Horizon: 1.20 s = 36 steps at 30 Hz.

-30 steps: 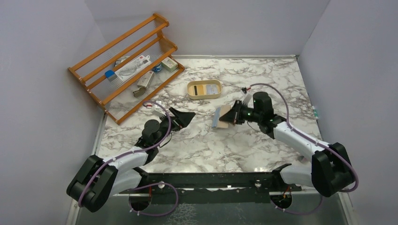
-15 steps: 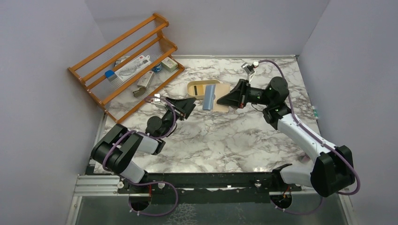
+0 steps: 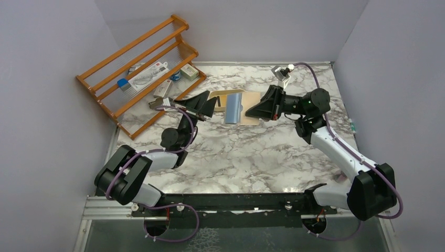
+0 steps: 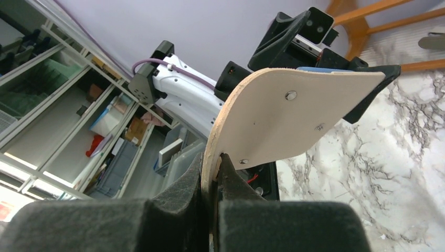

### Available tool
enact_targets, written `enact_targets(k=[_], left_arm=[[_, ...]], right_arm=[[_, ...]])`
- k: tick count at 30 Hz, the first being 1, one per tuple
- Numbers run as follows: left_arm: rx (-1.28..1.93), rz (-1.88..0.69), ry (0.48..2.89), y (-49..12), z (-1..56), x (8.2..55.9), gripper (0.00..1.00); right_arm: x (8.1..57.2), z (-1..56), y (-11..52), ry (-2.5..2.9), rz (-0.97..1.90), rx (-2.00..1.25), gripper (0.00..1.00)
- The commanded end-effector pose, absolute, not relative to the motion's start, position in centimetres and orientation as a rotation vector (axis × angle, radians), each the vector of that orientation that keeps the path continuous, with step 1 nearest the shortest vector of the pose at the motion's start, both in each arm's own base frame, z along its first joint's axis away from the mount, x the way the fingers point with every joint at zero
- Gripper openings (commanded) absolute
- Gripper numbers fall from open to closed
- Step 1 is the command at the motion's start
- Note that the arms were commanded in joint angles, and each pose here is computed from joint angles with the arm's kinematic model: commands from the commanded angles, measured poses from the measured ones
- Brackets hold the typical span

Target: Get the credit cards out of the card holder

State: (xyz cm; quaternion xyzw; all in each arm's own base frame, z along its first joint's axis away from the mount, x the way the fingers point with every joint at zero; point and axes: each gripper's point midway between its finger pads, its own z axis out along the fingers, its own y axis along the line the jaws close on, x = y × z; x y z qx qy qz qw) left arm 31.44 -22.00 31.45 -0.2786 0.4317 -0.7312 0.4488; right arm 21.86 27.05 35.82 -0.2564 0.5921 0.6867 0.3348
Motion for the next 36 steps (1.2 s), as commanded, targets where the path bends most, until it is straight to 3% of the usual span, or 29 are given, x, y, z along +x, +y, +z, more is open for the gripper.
enact_targets(k=[1, 19, 28, 36], left_arm=[[-0.637, -1.993, 0.723, -20.2, 38.3, 28.3, 0.96], [-0.723, -2.162, 0.673, -23.9, 40.0, 26.4, 0.95], [-0.755, -2.068, 0.7, -22.7, 40.2, 26.1, 0.94], [-0.761, -2.089, 0.699, -22.6, 40.6, 26.0, 0.78]], right_arm=[[20.8, 38.8, 26.7, 1.421, 1.802, -0.759, 0.01], [21.9, 38.9, 27.1, 1.372, 1.824, -0.752, 0.01], [21.7, 37.3, 27.0, 1.434, 1.79, -0.737, 0.01], [21.9, 36.2, 27.0, 1.453, 1.797, -0.721, 0.01]])
